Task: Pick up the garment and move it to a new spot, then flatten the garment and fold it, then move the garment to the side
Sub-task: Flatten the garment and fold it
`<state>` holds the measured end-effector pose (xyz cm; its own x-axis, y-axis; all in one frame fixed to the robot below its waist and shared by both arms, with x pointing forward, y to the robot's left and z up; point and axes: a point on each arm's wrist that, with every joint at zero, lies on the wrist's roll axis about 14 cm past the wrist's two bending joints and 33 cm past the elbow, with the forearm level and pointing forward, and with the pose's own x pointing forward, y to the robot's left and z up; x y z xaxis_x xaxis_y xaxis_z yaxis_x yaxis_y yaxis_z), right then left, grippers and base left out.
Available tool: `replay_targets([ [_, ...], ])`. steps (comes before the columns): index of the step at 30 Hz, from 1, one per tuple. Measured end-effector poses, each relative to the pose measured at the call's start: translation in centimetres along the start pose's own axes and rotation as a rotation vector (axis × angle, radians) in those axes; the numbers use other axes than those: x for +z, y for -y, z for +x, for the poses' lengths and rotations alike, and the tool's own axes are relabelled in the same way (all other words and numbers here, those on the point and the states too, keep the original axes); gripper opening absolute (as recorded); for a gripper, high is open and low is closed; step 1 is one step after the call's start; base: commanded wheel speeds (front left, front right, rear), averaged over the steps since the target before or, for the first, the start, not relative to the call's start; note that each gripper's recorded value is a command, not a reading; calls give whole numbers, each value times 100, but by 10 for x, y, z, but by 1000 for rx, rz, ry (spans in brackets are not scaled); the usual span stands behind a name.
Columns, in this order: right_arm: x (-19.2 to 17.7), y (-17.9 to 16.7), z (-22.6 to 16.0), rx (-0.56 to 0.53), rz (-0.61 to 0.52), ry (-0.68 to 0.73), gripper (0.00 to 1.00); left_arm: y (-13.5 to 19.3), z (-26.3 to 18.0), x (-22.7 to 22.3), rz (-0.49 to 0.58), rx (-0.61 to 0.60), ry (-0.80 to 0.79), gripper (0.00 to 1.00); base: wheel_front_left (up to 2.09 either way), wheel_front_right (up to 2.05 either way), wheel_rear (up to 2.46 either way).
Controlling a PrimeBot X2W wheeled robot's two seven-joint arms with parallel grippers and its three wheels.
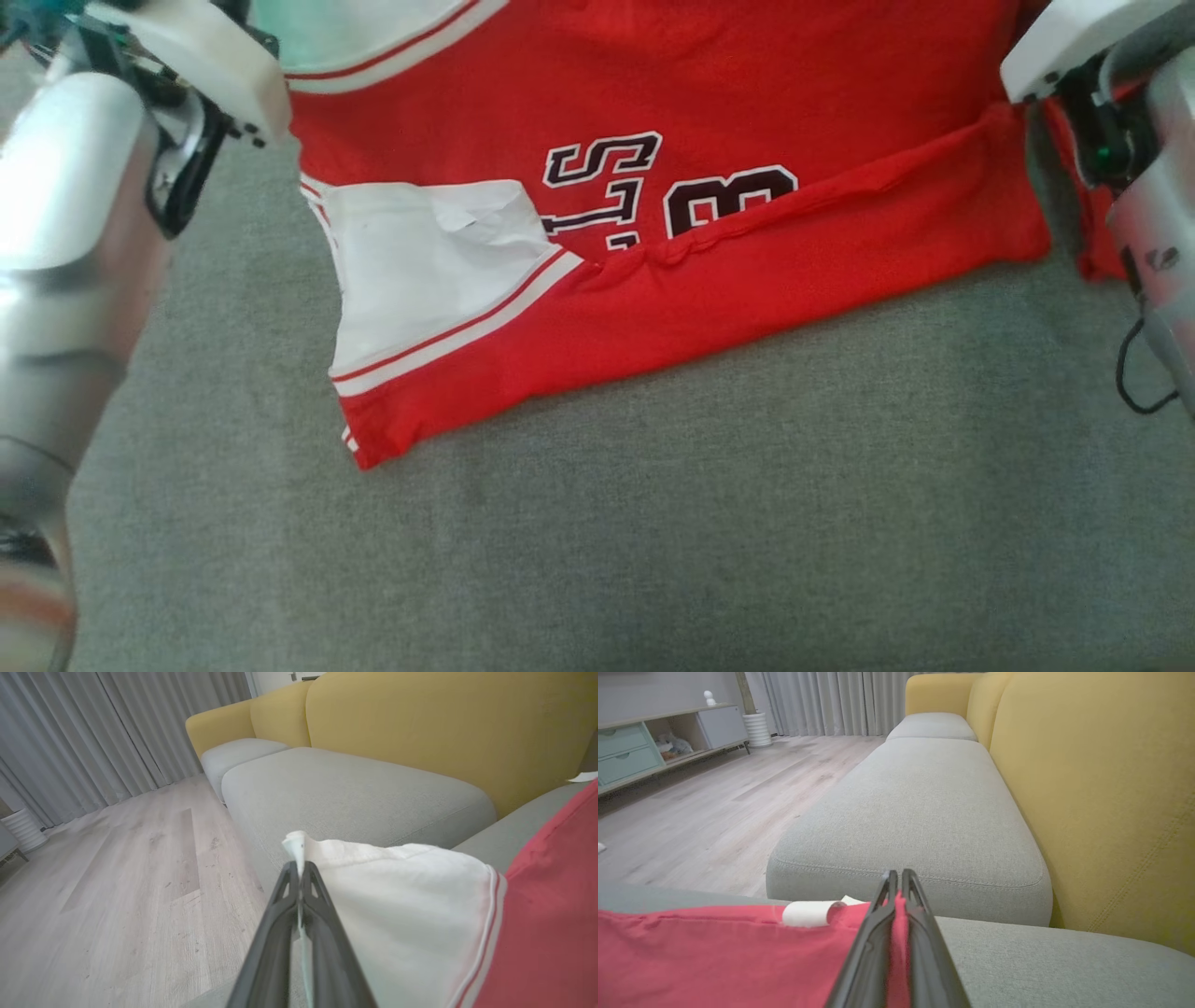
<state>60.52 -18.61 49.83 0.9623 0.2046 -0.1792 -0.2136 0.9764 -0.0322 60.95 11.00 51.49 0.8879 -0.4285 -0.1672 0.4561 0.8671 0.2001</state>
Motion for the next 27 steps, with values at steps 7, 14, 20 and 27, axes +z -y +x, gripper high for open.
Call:
replay_targets([
  [7, -7, 2, -5, 10, -24, -32, 0, 7, -10, -3, 11, -30, 1, 0, 0, 0, 0],
  [14, -36, 2, -23, 49, -69, -149, 0, 50, -49, -37, -36, -153, -96, 0, 0, 0, 0],
  [20, -67, 9, -45, 75, -92, -308, 0, 74, -96, -59, -59, -256, -208, 0, 0, 0, 0],
  [27, -89, 7, -67, 123, -109, -441, 0, 103, -137, -72, -81, -369, -342, 0, 0, 0, 0],
])
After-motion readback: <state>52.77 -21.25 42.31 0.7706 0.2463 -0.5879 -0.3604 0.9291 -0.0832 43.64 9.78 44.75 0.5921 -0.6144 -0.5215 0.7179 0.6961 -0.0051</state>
